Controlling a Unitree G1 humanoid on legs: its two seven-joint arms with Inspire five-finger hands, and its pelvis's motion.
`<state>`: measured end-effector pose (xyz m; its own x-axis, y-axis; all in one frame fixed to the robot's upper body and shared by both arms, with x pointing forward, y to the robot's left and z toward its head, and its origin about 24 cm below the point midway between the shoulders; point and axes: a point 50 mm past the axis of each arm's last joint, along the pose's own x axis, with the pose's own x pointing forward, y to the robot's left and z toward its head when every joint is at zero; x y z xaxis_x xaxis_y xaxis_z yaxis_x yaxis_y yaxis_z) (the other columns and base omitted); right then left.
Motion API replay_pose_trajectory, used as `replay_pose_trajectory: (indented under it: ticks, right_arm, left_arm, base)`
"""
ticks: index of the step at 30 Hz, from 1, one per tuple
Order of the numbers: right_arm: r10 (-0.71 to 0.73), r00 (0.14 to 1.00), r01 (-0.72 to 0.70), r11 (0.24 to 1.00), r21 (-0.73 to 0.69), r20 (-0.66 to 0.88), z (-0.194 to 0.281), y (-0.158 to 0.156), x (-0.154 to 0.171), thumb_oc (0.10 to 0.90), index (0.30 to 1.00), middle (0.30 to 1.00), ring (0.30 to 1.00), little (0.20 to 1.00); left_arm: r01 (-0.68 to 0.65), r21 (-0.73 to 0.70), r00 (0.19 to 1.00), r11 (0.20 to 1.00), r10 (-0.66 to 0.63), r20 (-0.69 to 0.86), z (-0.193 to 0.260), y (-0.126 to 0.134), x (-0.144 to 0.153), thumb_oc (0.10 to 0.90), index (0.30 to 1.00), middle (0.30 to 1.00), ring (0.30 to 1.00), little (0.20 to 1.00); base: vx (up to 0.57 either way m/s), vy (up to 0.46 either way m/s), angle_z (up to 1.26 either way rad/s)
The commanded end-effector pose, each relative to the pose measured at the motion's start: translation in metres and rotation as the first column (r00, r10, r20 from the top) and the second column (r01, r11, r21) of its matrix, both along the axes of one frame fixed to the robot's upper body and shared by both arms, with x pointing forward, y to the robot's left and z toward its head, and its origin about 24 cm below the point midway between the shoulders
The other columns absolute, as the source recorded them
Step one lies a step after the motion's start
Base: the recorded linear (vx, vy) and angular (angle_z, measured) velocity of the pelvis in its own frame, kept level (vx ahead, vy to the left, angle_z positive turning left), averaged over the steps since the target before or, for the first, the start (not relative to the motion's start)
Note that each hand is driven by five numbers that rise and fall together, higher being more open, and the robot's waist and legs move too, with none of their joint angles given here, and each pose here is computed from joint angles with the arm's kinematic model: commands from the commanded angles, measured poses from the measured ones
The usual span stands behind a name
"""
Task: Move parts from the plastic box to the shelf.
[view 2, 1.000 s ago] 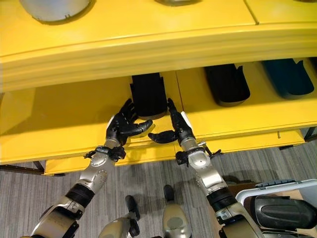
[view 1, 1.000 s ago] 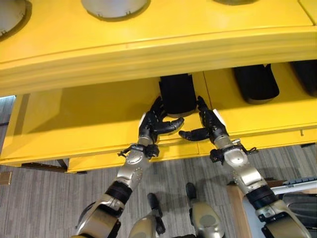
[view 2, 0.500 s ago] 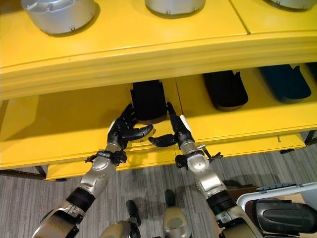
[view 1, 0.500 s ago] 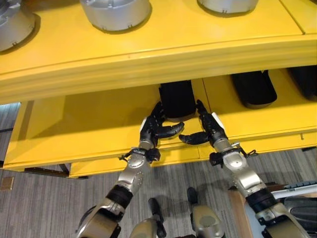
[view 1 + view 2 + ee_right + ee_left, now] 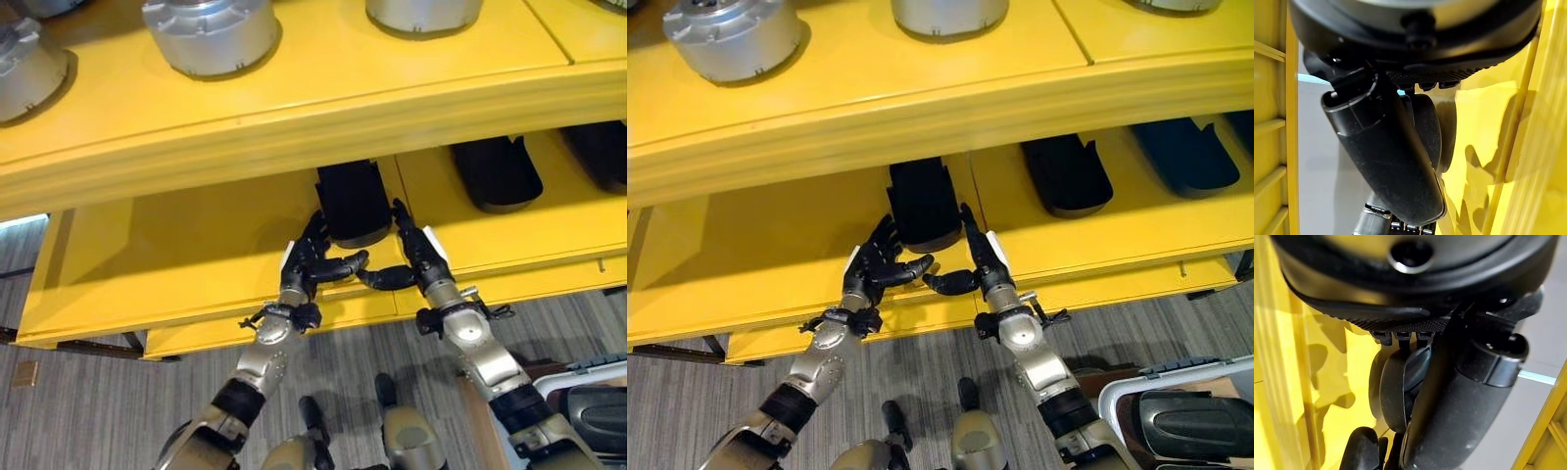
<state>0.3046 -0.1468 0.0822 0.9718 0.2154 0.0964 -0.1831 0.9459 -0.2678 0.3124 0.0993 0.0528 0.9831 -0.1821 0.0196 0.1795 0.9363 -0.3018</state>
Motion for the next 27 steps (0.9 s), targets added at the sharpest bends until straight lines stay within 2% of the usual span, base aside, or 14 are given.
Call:
replay_pose_trajectory:
  ticks: [1, 12, 23, 27]
  right_arm:
    - [0.149, 0.954, -0.173, 0.982, 0.072, 0.260, 0.043, 0.031, -0.011, 0.900, 1.000, 1.000, 1.000, 1.000]
    - [0.149, 0.968, -0.161, 0.986, 0.047, 0.202, 0.029, 0.025, -0.015, 0.900, 1.000, 1.000, 1.000, 1.000]
    - [0.158, 0.976, -0.163, 0.986, 0.019, 0.150, 0.019, 0.019, -0.018, 0.900, 1.000, 1.000, 1.000, 1.000]
    - [0.155, 0.979, -0.156, 0.988, 0.001, 0.134, 0.018, 0.013, -0.018, 0.900, 1.000, 1.000, 1.000, 1.000]
  left_arm:
    - [0.146, -0.088, 0.967, 0.985, -0.123, 0.224, 0.042, -0.039, -0.004, 0.900, 1.000, 1.000, 1.000, 1.000]
    - [0.031, -0.066, 0.971, 0.997, -0.014, 0.239, 0.044, -0.025, -0.004, 0.900, 1.000, 1.000, 1.000, 1.000]
    - [-0.173, 0.058, 0.952, 0.983, 0.151, 0.265, 0.045, 0.000, 0.003, 0.900, 1.000, 1.000, 1.000, 1.000]
    - [-0.195, 0.078, 0.955, 0.978, 0.171, 0.242, 0.041, 0.008, 0.007, 0.900, 1.000, 1.000, 1.000, 1.000]
  base:
    - [0.03, 0.011, -0.03]
    - [0.02, 0.007, 0.00]
    - [0.03, 0.024, 0.00]
    - [0.03, 0.058, 0.02]
